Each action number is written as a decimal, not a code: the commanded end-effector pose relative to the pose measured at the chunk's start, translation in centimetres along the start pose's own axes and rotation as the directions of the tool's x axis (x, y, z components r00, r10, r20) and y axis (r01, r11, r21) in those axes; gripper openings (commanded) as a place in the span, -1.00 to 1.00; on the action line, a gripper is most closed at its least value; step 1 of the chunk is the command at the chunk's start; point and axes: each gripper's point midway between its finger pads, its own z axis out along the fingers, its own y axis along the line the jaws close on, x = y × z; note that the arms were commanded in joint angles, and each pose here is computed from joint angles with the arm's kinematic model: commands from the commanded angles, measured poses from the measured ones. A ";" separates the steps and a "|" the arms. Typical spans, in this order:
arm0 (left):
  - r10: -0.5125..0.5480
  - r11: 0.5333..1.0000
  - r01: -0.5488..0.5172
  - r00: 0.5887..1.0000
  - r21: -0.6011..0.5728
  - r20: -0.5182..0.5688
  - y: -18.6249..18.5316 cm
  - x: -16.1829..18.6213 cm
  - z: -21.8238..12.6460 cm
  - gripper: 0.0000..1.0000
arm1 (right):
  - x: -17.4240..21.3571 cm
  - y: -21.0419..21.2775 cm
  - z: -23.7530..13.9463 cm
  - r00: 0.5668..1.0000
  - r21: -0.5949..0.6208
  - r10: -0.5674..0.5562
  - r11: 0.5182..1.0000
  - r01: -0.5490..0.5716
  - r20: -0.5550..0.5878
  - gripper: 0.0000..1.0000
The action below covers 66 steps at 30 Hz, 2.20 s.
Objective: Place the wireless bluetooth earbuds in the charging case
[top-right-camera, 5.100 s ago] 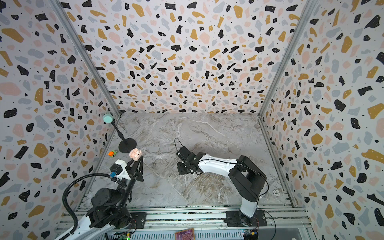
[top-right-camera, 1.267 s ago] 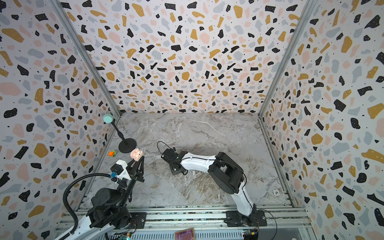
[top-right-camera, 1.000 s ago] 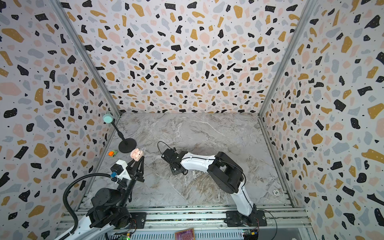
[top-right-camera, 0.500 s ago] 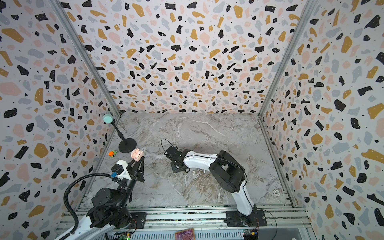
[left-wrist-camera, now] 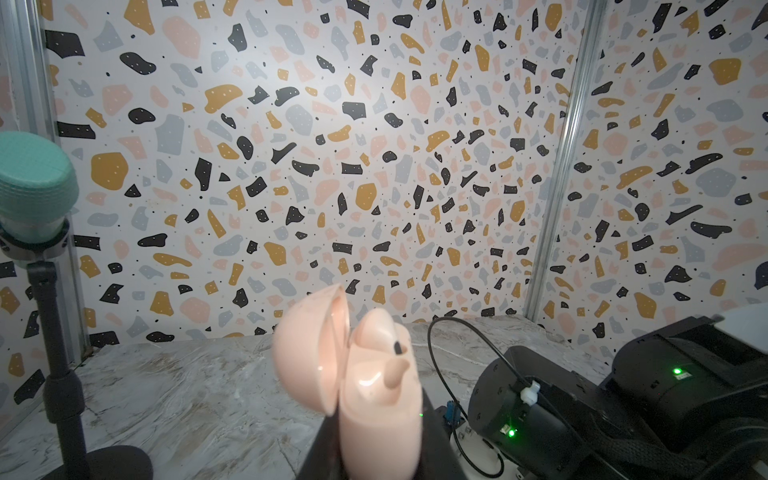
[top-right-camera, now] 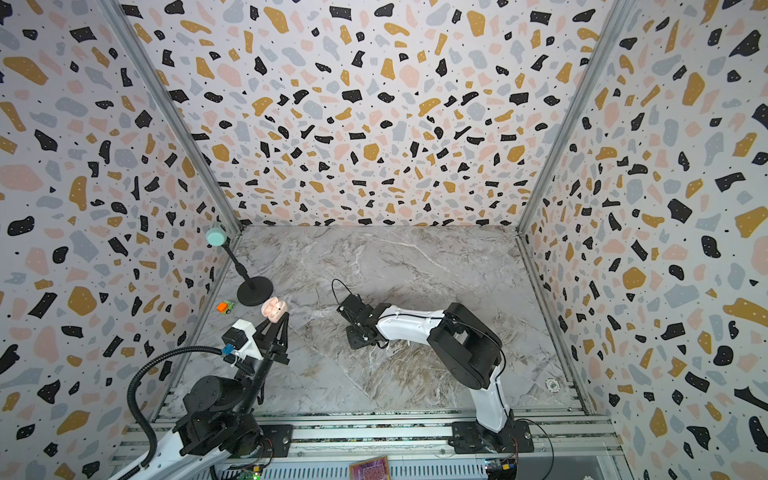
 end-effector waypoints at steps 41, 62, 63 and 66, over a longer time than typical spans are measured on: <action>-0.023 1.000 0.023 0.999 0.001 0.045 0.1 -1.0 -0.1 -1.00 | -1.9 -1.1 0.9 0.988 0.032 0.112 0.993 -0.110 -0.108 -0.30; -0.025 1.000 0.025 0.999 0.007 0.042 0.0 -0.9 -0.1 -1.00 | 0.9 -0.5 2.2 0.960 0.054 0.038 0.998 -0.025 -0.276 -0.36; -0.026 1.000 0.026 0.999 0.009 0.042 0.0 -1.0 -0.1 -1.00 | 1.0 -0.5 2.2 0.959 0.060 0.042 0.998 -0.026 -0.279 -0.38; -0.026 1.000 0.026 0.999 0.010 0.043 0.0 -1.0 -0.1 -1.00 | 1.2 -0.5 2.1 0.958 0.062 0.048 0.998 -0.032 -0.284 -0.44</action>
